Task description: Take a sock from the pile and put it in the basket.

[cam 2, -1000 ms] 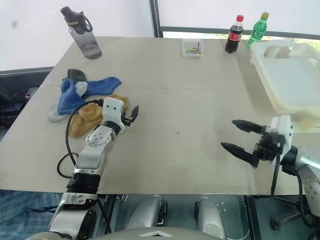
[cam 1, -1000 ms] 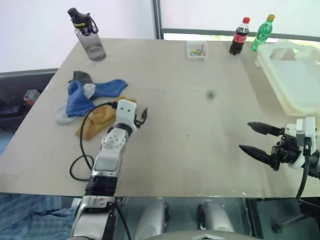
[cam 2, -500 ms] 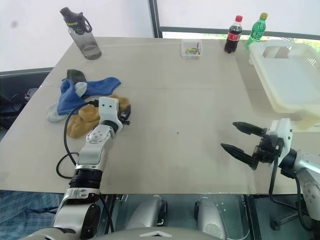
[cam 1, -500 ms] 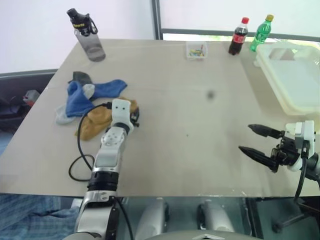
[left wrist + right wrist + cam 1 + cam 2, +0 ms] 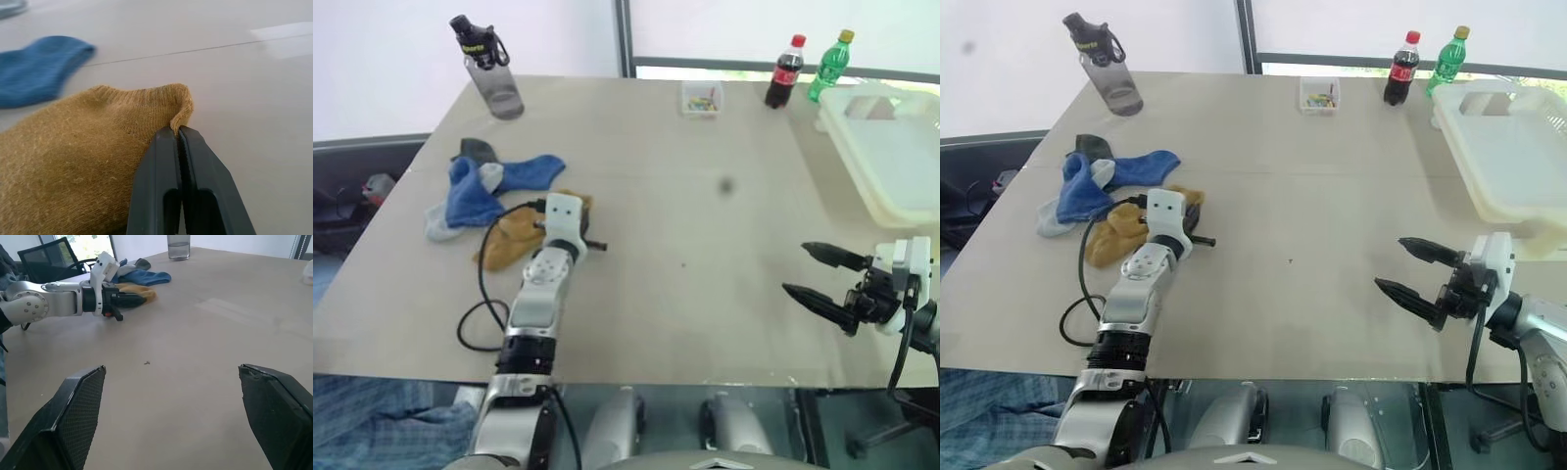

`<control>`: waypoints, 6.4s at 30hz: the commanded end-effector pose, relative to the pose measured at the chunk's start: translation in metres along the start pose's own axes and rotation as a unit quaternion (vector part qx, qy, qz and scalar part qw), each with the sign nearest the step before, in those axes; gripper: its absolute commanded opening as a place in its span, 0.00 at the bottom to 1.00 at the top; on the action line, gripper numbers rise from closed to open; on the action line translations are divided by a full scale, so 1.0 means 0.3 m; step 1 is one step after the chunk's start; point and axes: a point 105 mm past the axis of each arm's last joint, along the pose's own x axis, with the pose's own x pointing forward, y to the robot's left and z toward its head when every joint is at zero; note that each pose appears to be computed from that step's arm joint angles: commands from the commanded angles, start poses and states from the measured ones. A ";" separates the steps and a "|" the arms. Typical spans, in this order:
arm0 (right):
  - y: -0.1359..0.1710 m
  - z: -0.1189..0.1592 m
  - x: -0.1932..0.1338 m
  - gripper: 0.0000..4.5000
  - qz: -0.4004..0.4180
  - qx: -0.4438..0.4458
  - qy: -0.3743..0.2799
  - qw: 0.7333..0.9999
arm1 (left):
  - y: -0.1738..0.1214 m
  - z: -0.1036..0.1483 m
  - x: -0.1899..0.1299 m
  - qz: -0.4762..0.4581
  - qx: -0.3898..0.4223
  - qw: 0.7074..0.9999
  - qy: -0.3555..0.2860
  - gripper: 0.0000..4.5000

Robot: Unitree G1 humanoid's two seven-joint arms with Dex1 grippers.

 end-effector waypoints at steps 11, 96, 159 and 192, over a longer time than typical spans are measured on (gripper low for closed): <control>-0.005 0.022 -0.013 1.00 -0.016 -0.021 -0.010 1.000 | -0.095 0.065 -0.008 -0.045 0.041 0.998 -0.017 0.01; -0.006 0.008 0.035 1.00 -0.032 -0.032 -0.020 0.999 | -0.367 0.031 -0.094 -0.314 0.190 0.930 0.009 0.75; 0.079 -0.079 0.141 0.70 -0.013 0.058 0.132 0.989 | -0.297 0.083 -0.281 -0.292 0.151 0.945 -0.009 0.76; 0.075 0.112 0.120 0.71 0.048 -0.030 0.004 0.998 | -0.047 -0.022 -0.100 -0.167 0.199 0.965 0.026 0.59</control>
